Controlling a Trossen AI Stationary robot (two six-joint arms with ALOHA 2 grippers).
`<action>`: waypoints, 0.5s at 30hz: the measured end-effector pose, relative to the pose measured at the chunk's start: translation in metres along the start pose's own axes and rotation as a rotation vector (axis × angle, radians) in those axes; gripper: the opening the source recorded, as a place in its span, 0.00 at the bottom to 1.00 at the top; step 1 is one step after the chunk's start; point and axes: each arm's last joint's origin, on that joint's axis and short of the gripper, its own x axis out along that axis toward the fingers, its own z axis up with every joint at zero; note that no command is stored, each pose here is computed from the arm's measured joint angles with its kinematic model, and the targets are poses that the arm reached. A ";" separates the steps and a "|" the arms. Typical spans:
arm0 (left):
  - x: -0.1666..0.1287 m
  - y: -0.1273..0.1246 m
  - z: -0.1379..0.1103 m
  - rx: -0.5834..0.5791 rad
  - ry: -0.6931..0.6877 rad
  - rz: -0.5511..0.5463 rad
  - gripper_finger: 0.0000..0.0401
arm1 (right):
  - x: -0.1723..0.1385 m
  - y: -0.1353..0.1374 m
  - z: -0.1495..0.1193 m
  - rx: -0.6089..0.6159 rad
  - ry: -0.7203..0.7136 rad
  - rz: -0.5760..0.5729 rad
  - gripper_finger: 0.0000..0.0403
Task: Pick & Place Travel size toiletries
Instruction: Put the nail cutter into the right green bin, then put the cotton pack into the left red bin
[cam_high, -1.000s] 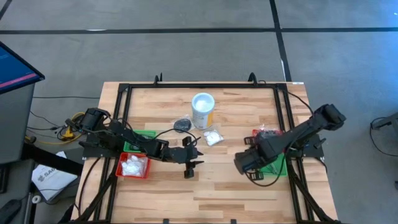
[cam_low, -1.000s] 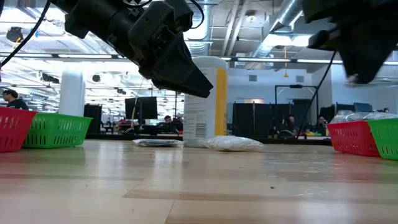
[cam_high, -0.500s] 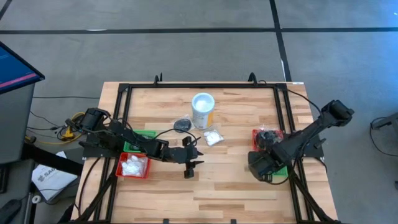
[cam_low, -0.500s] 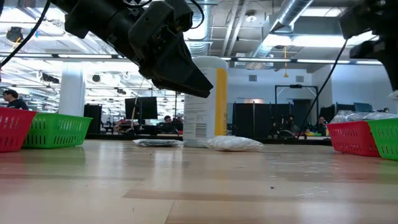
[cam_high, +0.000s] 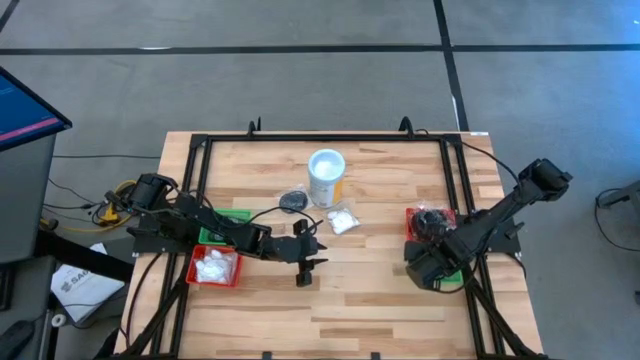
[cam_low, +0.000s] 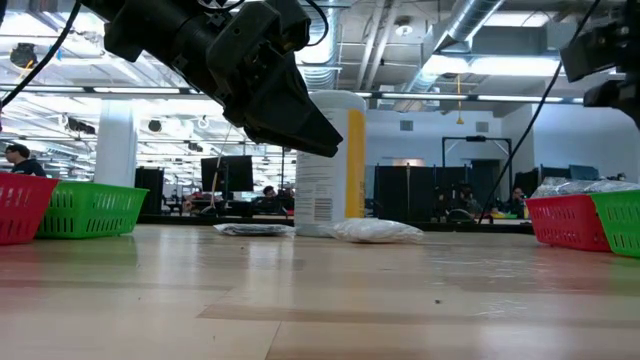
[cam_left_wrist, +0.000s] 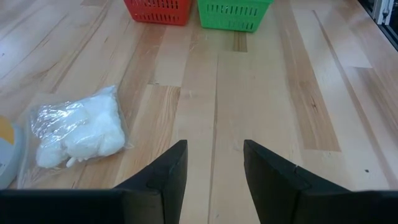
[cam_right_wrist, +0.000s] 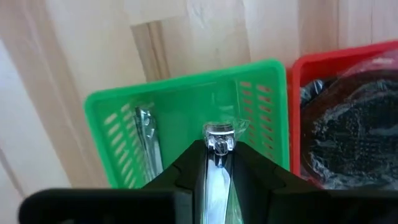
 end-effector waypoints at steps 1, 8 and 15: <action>0.000 0.000 0.000 0.000 0.000 0.000 0.37 | 0.001 -0.001 0.000 0.012 0.004 -0.004 0.16; 0.000 0.000 0.000 0.005 0.000 0.000 0.37 | 0.004 -0.007 0.003 0.107 -0.001 -0.033 0.21; 0.000 0.000 0.000 0.007 0.000 0.000 0.37 | 0.004 -0.008 0.003 0.108 0.005 -0.039 0.29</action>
